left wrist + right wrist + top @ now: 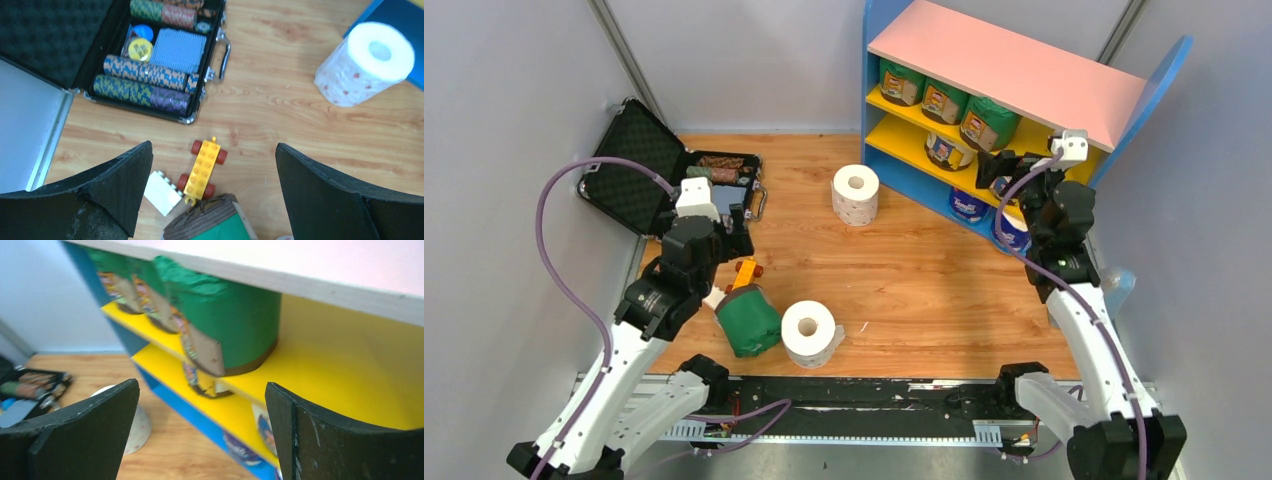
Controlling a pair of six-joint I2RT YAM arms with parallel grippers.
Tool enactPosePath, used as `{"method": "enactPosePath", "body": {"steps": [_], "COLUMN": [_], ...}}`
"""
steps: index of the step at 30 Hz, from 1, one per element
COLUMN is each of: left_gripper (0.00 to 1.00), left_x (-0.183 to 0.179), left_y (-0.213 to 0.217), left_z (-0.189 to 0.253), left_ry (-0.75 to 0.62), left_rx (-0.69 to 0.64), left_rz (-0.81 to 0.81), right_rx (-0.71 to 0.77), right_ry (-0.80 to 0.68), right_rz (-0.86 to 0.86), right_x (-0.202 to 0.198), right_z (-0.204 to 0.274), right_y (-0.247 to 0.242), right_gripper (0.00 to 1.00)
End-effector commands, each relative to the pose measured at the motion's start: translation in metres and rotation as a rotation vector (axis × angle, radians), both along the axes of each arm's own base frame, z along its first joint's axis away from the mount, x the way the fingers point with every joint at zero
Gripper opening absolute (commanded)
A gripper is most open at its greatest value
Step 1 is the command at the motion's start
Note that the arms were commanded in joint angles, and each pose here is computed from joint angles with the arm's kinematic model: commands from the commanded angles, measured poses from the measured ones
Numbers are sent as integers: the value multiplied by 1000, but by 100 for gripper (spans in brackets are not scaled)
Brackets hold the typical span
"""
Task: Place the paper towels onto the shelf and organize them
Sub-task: Place the paper towel on the shelf.
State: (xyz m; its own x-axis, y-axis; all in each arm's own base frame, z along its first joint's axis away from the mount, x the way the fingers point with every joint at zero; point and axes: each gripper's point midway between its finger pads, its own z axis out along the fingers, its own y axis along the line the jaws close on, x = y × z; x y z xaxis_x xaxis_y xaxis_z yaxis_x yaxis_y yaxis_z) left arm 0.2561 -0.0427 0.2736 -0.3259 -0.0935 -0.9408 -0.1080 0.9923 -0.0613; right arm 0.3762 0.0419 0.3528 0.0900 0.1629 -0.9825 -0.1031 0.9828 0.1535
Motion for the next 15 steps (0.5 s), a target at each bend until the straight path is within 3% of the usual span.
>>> {"method": "enactPosePath", "body": {"steps": [1, 7, 15], "left_gripper": [100, 100, 100], "left_x": [-7, -24, -31], "left_y": [-1, -1, -5], "left_z": [-15, -54, -79], "left_ry": [100, 238, 258], "left_rx": [-41, -77, -127], "left_rz": [33, 66, 66], "right_rx": [88, 64, -102], "right_ry": [129, 326, 536], "right_rz": [237, 548, 873], "right_x": [-36, -80, -155], "right_z": [-27, -87, -153], "right_y": [46, 129, 252], "right_gripper": [100, 100, 93]}}
